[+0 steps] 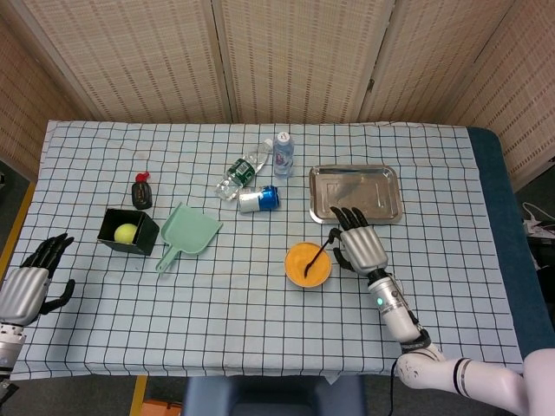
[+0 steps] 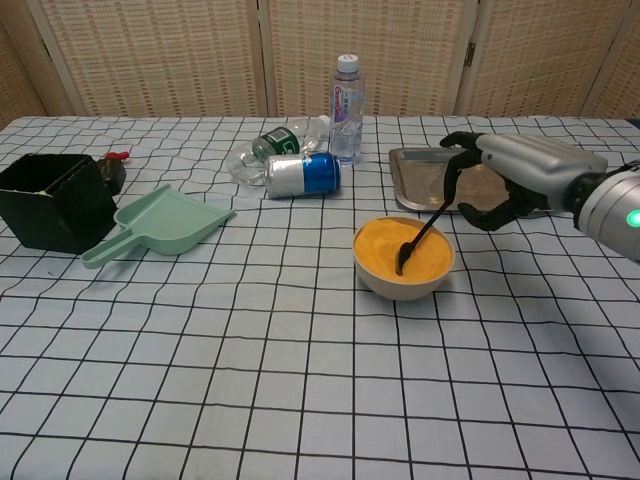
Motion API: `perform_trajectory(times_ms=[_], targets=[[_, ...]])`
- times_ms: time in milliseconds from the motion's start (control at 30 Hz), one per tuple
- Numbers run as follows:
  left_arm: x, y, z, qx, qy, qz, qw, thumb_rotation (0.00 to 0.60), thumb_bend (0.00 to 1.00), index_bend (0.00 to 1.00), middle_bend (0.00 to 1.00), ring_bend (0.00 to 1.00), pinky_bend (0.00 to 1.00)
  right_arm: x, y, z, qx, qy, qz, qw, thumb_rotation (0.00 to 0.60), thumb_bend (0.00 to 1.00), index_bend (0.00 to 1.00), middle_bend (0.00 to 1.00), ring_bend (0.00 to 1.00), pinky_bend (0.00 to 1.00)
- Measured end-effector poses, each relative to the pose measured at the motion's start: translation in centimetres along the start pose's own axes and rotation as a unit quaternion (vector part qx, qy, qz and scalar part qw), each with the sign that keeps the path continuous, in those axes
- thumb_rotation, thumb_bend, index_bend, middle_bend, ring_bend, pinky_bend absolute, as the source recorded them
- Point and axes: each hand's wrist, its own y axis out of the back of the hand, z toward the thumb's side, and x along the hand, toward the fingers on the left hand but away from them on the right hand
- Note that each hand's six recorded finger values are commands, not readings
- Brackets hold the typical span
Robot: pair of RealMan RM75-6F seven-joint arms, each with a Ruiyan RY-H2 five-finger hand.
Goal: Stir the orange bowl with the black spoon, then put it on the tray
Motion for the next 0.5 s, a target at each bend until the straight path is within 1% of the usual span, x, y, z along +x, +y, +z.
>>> perform_trajectory(times_ms=[200, 433, 500], targets=[[0.4, -0.3, -0.3, 0.003, 0.009, -0.004, 0.9999, 0.600, 0.48, 0.00, 0.00, 0.00, 0.21, -1.9, 0.8, -0.4, 0.020, 0.015, 0.018, 0.9995, 0.600, 0.44, 0.42, 0.04, 0.00, 0.00], [0.7, -0.6, -0.5, 0.005, 0.015, -0.007, 0.9998, 0.600, 0.48, 0.00, 0.00, 0.00, 0.21, -3.7, 1.3, -0.6, 0.049, 0.032, 0.051, 0.9970, 0.600, 0.34, 0.39, 0.04, 0.00, 0.00], [0.8, -0.6, -0.6, 0.006, 0.016, -0.009, 0.9998, 0.600, 0.48, 0.00, 0.00, 0.00, 0.21, -4.2, 1.4, -0.7, 0.061, 0.035, 0.063, 0.9956, 0.600, 0.33, 0.38, 0.04, 0.00, 0.00]])
